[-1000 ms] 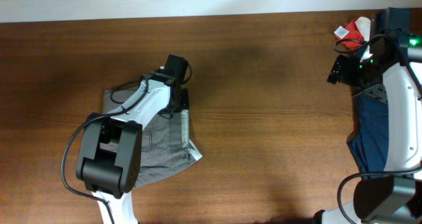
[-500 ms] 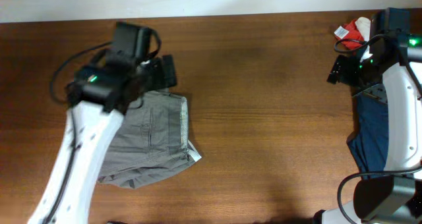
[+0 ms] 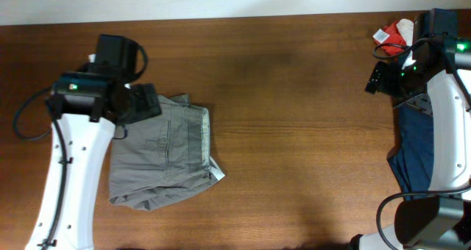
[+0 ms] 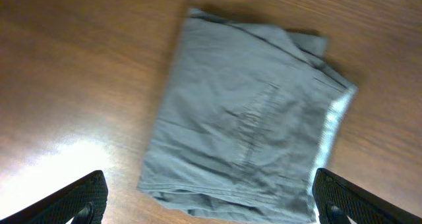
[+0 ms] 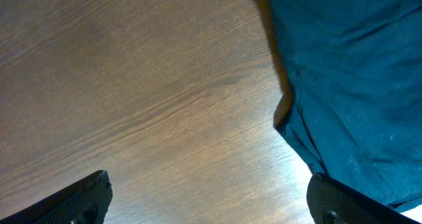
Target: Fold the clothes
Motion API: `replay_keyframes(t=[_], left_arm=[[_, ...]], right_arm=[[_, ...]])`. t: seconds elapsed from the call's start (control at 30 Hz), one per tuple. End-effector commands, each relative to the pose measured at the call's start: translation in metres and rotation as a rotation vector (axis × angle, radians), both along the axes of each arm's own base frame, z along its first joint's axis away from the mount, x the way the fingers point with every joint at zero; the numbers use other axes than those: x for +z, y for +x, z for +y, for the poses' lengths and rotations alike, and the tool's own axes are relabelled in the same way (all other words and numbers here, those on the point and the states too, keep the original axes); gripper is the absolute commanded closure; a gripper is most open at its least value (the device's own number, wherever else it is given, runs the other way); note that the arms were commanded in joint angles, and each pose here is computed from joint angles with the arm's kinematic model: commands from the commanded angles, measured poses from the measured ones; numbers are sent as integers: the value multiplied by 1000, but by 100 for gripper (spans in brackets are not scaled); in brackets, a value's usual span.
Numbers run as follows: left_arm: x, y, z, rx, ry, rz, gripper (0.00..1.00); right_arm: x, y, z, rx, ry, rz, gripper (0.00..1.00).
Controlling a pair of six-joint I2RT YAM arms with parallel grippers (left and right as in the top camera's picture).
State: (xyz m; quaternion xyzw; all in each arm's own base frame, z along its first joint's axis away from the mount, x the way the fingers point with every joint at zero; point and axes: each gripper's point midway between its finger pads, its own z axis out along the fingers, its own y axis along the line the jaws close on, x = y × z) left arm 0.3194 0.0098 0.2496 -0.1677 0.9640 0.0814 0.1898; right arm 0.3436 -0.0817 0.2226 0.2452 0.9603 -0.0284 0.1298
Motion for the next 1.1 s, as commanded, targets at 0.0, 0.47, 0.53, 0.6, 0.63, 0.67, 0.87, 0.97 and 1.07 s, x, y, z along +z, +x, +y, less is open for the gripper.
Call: replay_keyframes(t=[0.0, 0.47, 0.53, 0.6, 0.63, 0.67, 0.87, 0.97, 1.07], left_arm=[[-11, -8, 30, 108, 4, 40, 1], [-124, -15, 68, 241, -166, 111, 1], [-130, -15, 75, 241, -249, 102, 1], [-135, -18, 86, 270, -283, 105, 1], [-137, -18, 89, 257, -299, 106, 1], [-140, -18, 93, 246, -309, 109, 1], [-175, -16, 96, 198, -418, 182, 1], [-179, -1, 66, 43, -605, 141, 1], [-181, 2, 54, -25, -667, 132, 1]], right_arm=[[-1, -1, -1, -6, 0, 6, 2], [-1, -1, -1, -6, 0, 6, 2], [-1, -1, -1, -6, 0, 6, 2], [-1, -1, -1, -6, 0, 6, 1], [-1, -1, -1, -6, 0, 6, 2], [-1, -1, -1, -7, 0, 6, 1], [-1, -1, -1, -6, 0, 6, 2], [-1, -1, -1, -6, 0, 6, 2], [-1, -1, -1, -6, 0, 6, 2]])
